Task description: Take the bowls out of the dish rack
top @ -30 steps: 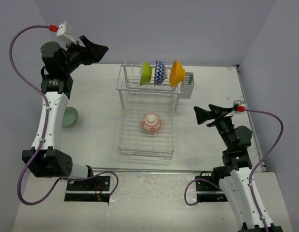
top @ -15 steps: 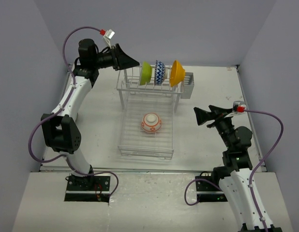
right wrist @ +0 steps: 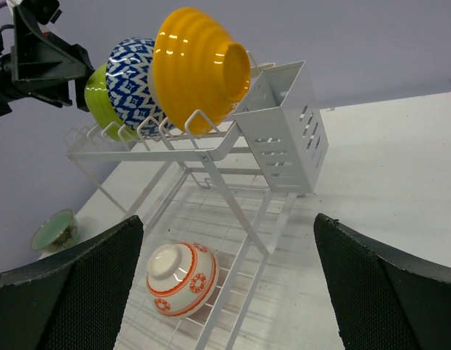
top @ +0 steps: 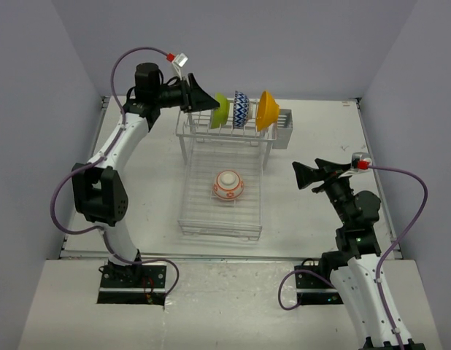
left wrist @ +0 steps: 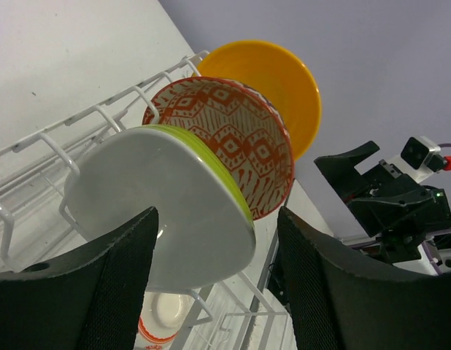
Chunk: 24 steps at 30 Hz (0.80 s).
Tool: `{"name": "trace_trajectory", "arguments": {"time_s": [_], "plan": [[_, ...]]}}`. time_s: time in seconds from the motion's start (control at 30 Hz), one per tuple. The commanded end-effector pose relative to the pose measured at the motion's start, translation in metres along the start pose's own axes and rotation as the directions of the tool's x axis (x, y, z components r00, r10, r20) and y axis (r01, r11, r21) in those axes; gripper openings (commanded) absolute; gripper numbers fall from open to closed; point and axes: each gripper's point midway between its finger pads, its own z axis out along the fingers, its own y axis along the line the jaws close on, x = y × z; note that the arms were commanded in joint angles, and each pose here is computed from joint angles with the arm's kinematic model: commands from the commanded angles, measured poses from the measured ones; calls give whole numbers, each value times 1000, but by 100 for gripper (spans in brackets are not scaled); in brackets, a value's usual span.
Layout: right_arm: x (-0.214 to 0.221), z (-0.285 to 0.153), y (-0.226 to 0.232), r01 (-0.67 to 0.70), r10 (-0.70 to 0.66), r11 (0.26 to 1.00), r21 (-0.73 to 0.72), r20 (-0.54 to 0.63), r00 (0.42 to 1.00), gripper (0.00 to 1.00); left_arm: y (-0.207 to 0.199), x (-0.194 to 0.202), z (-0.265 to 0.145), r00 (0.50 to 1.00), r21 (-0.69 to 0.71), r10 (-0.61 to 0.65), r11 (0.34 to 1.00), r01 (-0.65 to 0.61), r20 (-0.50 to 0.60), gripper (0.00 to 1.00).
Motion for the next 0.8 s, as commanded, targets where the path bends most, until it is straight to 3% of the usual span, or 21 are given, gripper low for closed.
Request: {"name": "trace_trajectory", "arguments": {"time_s": [0.0, 0.17, 0.4, 0.77], "plan": [[-15, 1, 9, 28, -27, 999, -25, 38, 999, 99, -10, -2, 12, 999, -7, 36, 999, -36, -12, 67], [-17, 0, 9, 29, -28, 999, -24, 44, 999, 99, -6, 6, 24, 999, -29, 26, 999, -27, -37, 65], [-15, -1, 9, 26, -25, 999, -24, 44, 999, 99, -2, 6, 26, 999, -45, 18, 999, -19, -35, 54], [-16, -1, 9, 26, -25, 999, -26, 48, 999, 99, -5, -4, 23, 999, -82, 34, 996, -36, -25, 45]]}}
